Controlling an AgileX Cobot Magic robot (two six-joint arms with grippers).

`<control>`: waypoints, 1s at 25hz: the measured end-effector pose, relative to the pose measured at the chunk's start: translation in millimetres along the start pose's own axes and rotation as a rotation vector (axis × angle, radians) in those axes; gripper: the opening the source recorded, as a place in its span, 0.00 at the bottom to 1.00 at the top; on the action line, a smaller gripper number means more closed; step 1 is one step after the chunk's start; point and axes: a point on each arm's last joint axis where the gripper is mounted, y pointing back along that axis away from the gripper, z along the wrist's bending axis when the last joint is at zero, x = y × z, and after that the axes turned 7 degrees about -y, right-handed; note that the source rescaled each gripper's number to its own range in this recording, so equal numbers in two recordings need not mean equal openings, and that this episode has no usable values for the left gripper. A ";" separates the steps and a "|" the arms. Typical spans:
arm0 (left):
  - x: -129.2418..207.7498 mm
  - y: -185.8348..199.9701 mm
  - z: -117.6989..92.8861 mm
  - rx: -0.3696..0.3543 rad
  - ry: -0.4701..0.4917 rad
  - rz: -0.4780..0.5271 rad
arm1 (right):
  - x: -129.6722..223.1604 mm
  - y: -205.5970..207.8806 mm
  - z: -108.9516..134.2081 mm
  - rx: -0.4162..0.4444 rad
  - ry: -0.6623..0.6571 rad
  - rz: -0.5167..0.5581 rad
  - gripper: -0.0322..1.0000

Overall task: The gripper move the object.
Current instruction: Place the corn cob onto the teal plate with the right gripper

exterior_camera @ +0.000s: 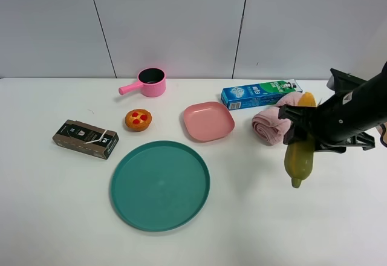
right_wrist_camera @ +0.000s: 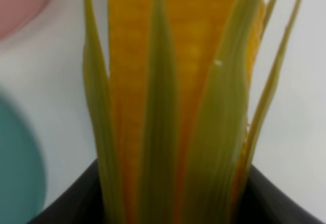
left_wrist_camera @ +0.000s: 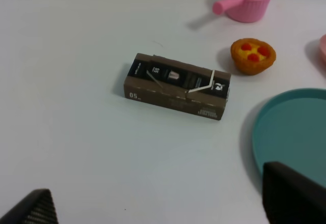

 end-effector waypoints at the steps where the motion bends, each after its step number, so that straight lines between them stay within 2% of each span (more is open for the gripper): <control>1: 0.0 0.0 0.0 0.000 0.000 0.000 | 2.2 4.2 5.5 -0.026 0.057 0.040 0.04; 3: 0.0 0.0 0.0 0.000 0.000 0.000 | 1.3 14.0 20.8 -0.079 0.170 0.070 0.04; 7: 0.0 0.0 0.0 0.000 0.000 0.000 | -9.1 33.7 60.4 -0.157 0.371 0.051 0.04; 11: 0.0 0.0 0.0 0.000 0.000 0.000 | -19.3 36.7 106.5 -0.139 0.616 0.084 0.04; 16: 0.0 0.0 0.0 0.000 0.000 0.000 | -20.6 15.2 166.5 -0.085 0.859 0.177 0.04; 22: 0.0 0.0 0.0 0.000 0.000 0.000 | 0.0 -27.5 234.1 -0.123 1.108 0.224 0.04; 25: 0.0 0.0 0.0 0.000 0.000 0.000 | 18.0 -48.1 254.4 -0.138 1.189 0.248 0.04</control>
